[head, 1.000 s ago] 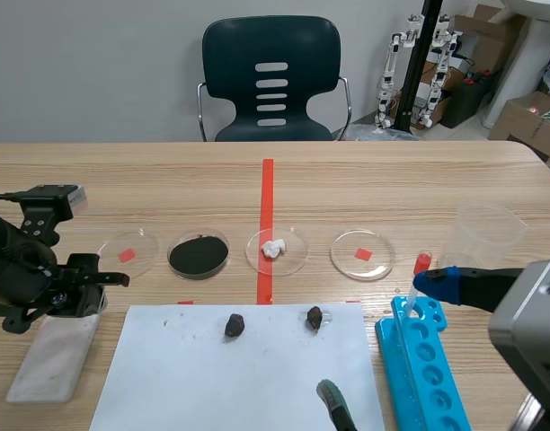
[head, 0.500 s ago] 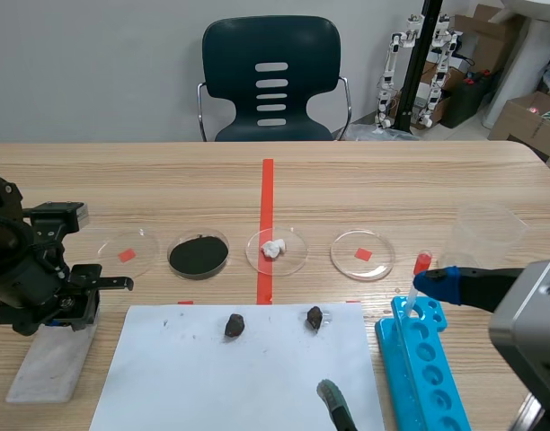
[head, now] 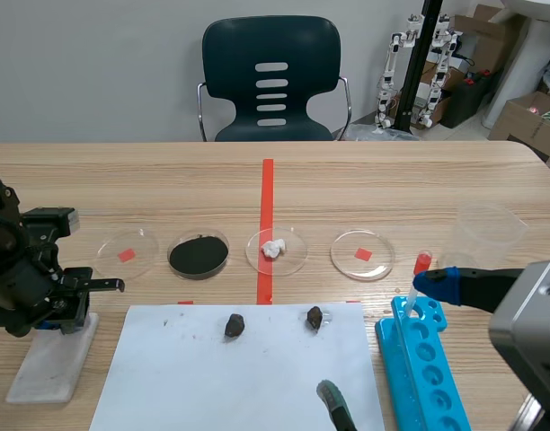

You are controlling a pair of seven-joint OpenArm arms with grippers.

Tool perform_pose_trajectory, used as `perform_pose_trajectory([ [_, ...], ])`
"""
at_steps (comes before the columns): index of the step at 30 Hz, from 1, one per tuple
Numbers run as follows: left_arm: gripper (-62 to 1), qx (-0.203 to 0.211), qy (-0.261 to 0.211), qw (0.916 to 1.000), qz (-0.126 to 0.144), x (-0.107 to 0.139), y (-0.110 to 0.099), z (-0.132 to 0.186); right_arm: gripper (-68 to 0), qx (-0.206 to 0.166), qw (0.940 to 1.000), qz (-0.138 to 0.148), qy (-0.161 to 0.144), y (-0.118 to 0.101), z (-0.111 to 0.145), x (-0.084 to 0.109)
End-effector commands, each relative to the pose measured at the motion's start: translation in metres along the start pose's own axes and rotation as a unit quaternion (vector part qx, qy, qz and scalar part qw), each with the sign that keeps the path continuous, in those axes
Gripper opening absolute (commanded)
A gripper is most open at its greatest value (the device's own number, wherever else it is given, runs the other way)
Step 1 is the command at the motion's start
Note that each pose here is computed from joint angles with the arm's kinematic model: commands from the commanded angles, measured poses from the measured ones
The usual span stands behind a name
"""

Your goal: Rub the mineral on the streak plate

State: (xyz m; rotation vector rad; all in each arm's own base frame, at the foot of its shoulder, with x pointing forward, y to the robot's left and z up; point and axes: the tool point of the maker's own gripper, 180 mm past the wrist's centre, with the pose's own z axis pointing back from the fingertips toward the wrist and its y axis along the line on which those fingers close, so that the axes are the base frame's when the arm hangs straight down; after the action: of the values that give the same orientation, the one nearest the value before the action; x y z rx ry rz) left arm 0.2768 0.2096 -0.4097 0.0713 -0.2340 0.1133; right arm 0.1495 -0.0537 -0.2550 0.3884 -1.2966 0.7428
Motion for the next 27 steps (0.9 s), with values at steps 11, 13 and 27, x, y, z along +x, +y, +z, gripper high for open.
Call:
perform_pose_trajectory([
  [11, -50.9, 0.041, 0.000, 0.9991, -0.006, 0.002, 0.019, -0.005, 0.4, -0.005, 0.9998, 0.002, -0.018, -0.003, -0.001, 0.011],
  [13, -50.9, 0.067, -0.006, 0.9976, -0.018, 0.005, 0.028, -0.004, 0.4, -0.005, 0.9998, 0.002, -0.018, -0.003, -0.001, 0.011],
  [27, -50.9, -0.018, 0.009, 0.9998, -0.007, -0.002, -0.004, -0.006, 0.4, -0.005, 0.9998, 0.002, -0.018, -0.003, -0.001, 0.011],
])
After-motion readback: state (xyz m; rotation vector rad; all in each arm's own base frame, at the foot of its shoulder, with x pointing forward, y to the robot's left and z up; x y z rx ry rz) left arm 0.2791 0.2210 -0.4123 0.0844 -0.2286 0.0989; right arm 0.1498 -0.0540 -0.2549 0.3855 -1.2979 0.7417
